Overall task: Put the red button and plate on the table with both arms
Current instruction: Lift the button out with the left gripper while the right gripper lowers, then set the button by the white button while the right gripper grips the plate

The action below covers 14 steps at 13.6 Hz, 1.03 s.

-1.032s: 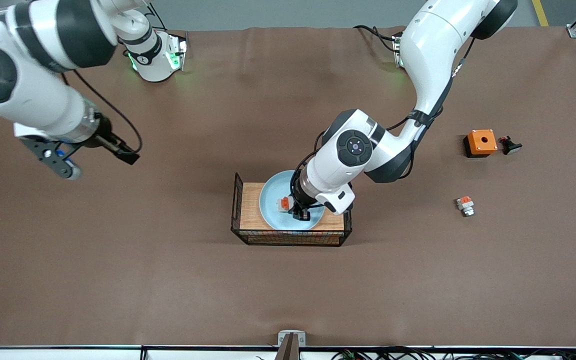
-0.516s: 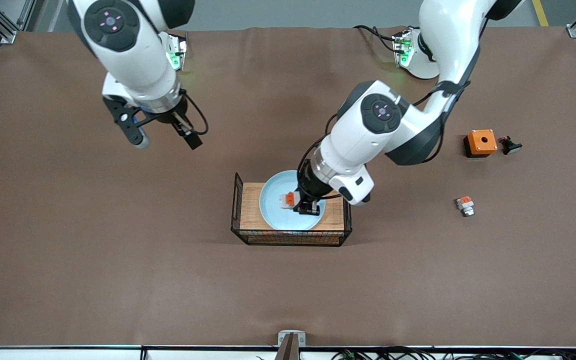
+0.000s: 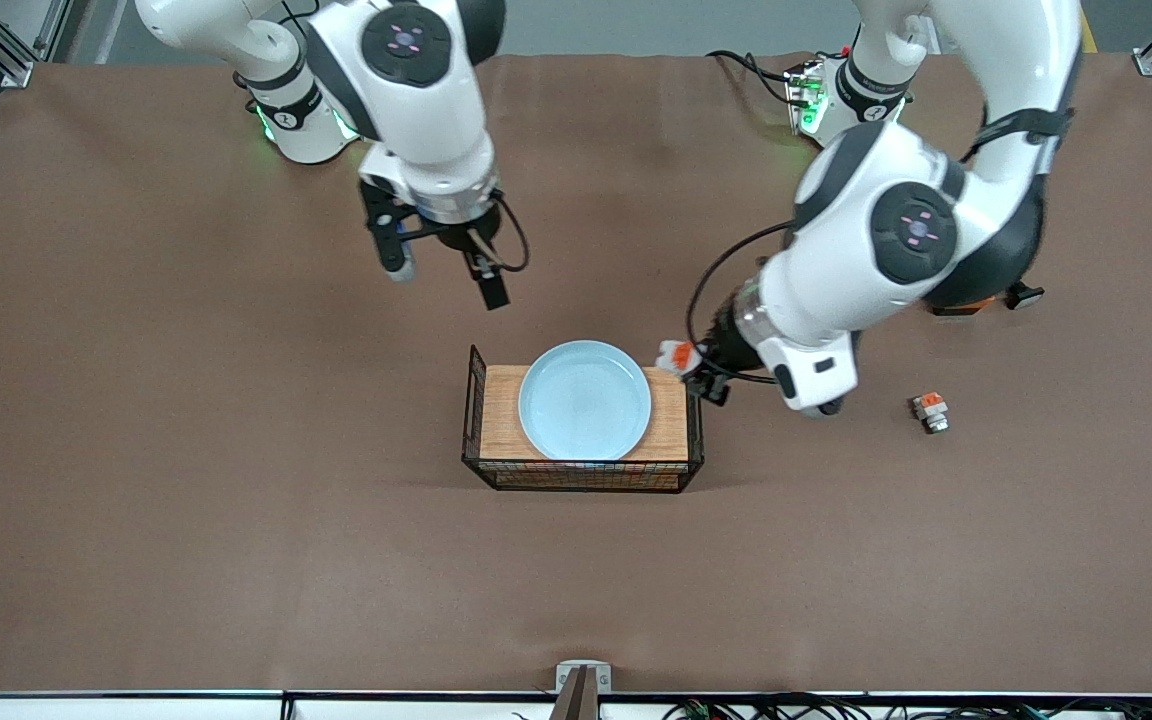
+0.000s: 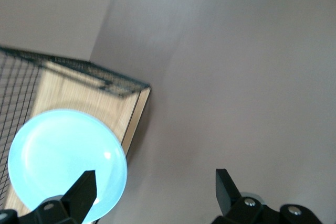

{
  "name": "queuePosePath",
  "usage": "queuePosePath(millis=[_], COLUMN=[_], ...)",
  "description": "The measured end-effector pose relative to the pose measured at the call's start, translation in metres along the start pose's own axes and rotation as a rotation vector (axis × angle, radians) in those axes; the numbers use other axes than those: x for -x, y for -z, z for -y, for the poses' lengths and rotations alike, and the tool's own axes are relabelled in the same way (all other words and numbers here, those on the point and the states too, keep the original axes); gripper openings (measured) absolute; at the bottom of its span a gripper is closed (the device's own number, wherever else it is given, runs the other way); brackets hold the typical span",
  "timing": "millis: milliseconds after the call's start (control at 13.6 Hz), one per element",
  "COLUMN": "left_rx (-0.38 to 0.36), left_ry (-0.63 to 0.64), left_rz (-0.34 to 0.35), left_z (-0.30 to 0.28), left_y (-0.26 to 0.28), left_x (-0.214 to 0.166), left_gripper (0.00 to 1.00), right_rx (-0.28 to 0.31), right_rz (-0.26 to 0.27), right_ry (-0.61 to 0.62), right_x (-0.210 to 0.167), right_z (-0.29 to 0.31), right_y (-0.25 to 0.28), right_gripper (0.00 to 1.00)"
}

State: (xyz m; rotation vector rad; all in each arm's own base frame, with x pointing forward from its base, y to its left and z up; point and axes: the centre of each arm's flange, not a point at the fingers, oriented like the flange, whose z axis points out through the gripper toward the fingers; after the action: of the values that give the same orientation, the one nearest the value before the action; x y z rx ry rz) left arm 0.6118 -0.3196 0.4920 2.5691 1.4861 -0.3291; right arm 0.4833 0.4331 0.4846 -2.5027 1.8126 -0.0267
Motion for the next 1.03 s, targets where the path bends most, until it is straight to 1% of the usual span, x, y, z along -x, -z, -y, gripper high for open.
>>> queuePosePath(millis=[221, 368, 589, 737, 884, 1032], left_rx=[-0.104, -0.144, -0.210, -0.221, -0.203, -0.194], left_ry=[-0.256, -0.405, -0.592, -0.695, -0.769, -0.846], left_rz=[0.014, 0.029, 0.040, 0.014, -0.020, -0.028], left_z=[0.033, 0.050, 0.071, 0.080, 0.086, 0.099], left_y=[0.008, 0.002, -0.023, -0.041, -0.069, -0.101], left_x=[-0.056, -0.093, -0.143, -0.168, -0.188, -0.205], left_gripper=[0.41, 0.41, 0.41, 0.41, 0.41, 0.41], right_rx=[-0.018, -0.020, -0.023, -0.024, -0.032, -0.048], right_rz=[0.006, 0.003, -0.002, -0.006, -0.009, -0.006], right_ry=[-0.082, -0.138, -0.177, -0.192, -0.211, -0.219], right_x=[0.041, 0.053, 0.065, 0.072, 0.073, 0.072], right_z=[0.002, 0.013, 0.033, 0.043, 0.052, 0.059], right_y=[-0.041, -0.060, -0.083, -0.098, -0.107, -0.113], right_gripper=[1.00, 1.00, 0.99, 0.98, 0.98, 0.98])
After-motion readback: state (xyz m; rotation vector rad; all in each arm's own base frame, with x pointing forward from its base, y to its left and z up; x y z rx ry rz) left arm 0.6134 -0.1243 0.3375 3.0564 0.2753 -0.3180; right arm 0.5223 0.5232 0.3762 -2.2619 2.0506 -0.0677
